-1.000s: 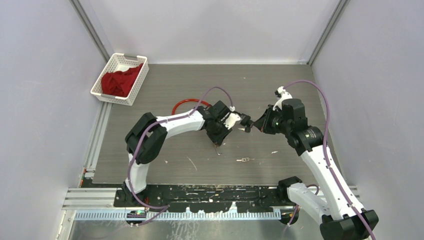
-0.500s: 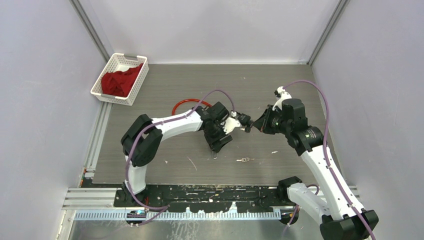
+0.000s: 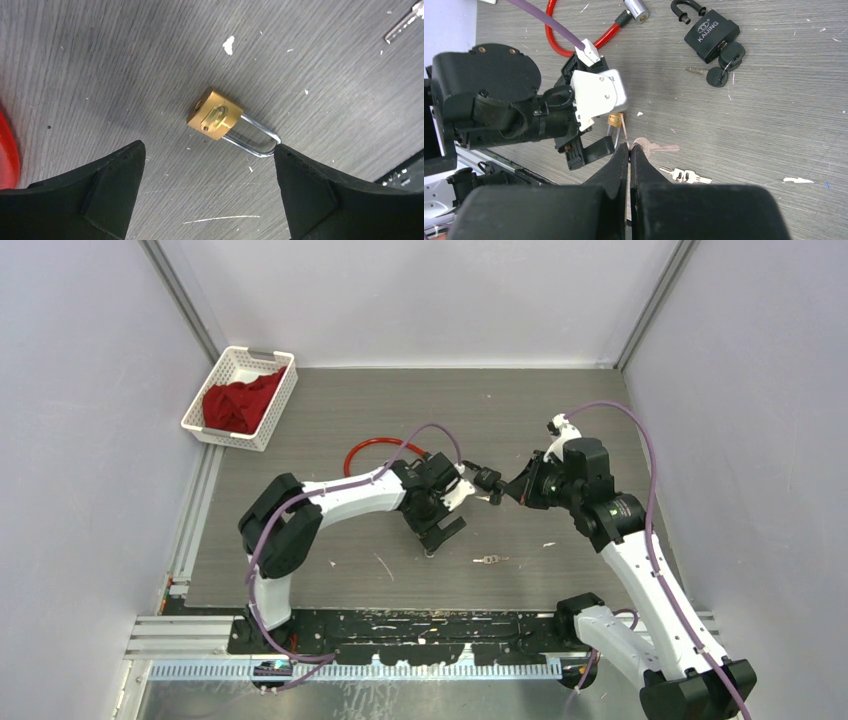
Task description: Unlock with the key
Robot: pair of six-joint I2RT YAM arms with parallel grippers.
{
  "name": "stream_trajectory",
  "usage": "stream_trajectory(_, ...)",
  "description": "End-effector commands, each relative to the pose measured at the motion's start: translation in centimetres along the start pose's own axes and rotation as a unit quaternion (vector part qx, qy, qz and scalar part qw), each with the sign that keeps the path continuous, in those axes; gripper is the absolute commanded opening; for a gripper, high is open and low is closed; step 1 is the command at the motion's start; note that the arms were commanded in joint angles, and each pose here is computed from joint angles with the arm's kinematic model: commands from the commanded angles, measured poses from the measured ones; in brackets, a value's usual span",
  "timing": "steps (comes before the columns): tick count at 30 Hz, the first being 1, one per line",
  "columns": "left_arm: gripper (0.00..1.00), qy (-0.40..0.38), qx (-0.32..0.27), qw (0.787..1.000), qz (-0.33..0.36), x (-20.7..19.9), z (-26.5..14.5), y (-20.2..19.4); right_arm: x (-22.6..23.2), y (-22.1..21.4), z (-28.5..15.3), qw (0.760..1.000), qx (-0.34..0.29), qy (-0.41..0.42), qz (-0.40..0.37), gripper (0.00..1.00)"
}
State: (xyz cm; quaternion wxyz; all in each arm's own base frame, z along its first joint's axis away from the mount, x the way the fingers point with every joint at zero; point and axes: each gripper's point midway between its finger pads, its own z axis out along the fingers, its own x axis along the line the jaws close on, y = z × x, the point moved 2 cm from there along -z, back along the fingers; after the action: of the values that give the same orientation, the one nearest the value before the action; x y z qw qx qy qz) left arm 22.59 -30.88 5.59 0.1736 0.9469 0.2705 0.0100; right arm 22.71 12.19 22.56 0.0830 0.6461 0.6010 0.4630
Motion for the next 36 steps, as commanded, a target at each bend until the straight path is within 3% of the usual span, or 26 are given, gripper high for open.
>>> stream_trajectory(1,0.99,0.06,-0.041,0.997,-0.005,0.7,0.1,2.0,1.1,1.4,-0.6,0.999,-0.033,0.025,-0.012,0.01)
stream_trajectory(11,0.99,0.029,-0.039,0.999,-0.018,-0.9,1.0,1.5,1.1,1.0,-0.4,0.999,-0.028,0.032,-0.01,0.01)
stream_trajectory(19,0.99,0.062,-0.019,0.998,0.017,-0.2,2.6,0.1,1.3,0.9,-0.4,0.999,-0.024,0.037,-0.007,0.01)
stream_trajectory(28,0.99,0.102,0.001,0.991,0.092,1.5,1.1,-2.2,1.6,1.2,-0.4,0.999,-0.026,0.045,-0.004,0.01)
stream_trajectory(36,1.0,0.102,-0.012,0.99,0.095,3.3,-0.1,-2.9,1.7,0.9,-0.5,0.999,-0.025,0.048,-0.003,0.01)
